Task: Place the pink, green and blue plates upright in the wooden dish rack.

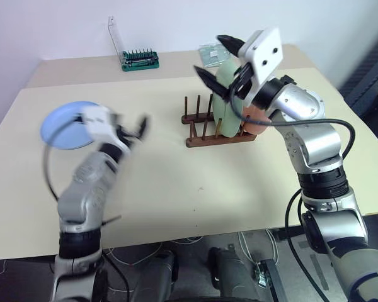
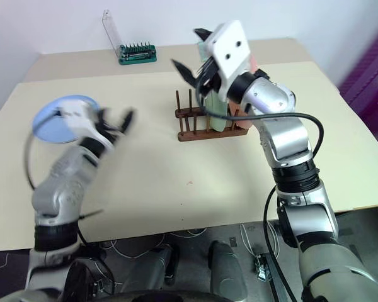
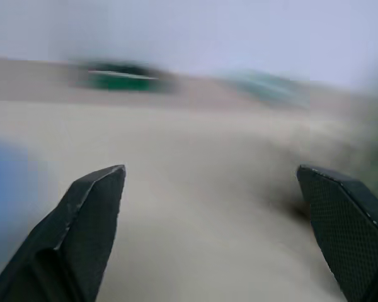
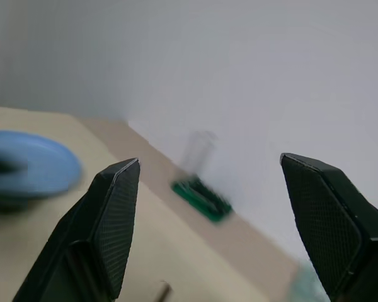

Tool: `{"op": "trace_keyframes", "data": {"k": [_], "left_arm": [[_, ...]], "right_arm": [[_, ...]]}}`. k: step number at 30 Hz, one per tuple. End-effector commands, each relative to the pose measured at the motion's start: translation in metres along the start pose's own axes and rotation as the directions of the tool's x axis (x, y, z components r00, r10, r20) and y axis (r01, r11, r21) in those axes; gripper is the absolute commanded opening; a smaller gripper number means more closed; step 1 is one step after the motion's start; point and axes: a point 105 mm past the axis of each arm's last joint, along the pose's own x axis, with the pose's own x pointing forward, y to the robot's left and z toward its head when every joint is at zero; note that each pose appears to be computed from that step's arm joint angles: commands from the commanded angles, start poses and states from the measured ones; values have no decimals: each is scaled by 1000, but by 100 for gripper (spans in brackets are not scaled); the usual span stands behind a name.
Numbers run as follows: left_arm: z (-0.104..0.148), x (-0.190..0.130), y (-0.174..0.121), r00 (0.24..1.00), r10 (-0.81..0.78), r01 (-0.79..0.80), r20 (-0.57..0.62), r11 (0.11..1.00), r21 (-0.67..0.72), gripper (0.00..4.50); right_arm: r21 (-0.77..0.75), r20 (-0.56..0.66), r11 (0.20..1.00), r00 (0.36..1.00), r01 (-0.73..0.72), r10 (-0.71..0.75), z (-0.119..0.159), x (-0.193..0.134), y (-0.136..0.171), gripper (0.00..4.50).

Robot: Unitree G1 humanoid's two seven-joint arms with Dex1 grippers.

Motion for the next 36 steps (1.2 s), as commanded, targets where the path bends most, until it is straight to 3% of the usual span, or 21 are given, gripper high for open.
{"op": "trace_keyframes", "data": {"k": [1,6,9,17,20,25,27,29,30,32,35,36], "left_arm": [[0,-1,54,960,275,-279,-54,954,-109,447],[-2,-2,97,921,362,-384,-144,907,-172,447],[-10,3,109,913,357,-392,-196,900,-189,447],[-48,32,111,893,253,-353,-372,906,-233,447],[-51,39,106,895,227,-331,-383,914,-233,368],[-45,45,105,907,220,-322,-360,912,-255,117],[-42,46,103,914,210,-306,-348,919,-250,15],[-36,47,99,928,195,-281,-317,926,-252,7],[-20,49,89,957,157,-212,-244,953,-218,7],[6,48,61,989,60,-79,-132,986,-148,7],[22,37,20,994,-66,58,-88,994,-87,7],[30,31,-1,990,-118,113,-71,991,-73,3]], "right_arm": [[-31,62,999,998,-26,28,14,2,5,361],[-19,59,996,994,-88,89,7,3,20,361],[-22,54,995,994,-99,100,4,3,22,361],[-44,42,991,991,-127,129,-2,3,31,361],[-32,10,981,981,-192,192,-9,-3,44,361],[136,-20,901,908,-413,419,-16,-25,84,361],[182,-24,880,893,-438,450,-17,-29,90,361],[162,-41,888,897,-430,441,-18,-27,88,361],[142,-53,894,899,-425,435,-20,-26,87,361],[95,-68,901,900,-423,430,-21,-24,85,361],[10,-92,903,899,-430,429,-24,-20,83,361],[-18,-94,902,899,-431,428,-24,-16,83,386]]}}
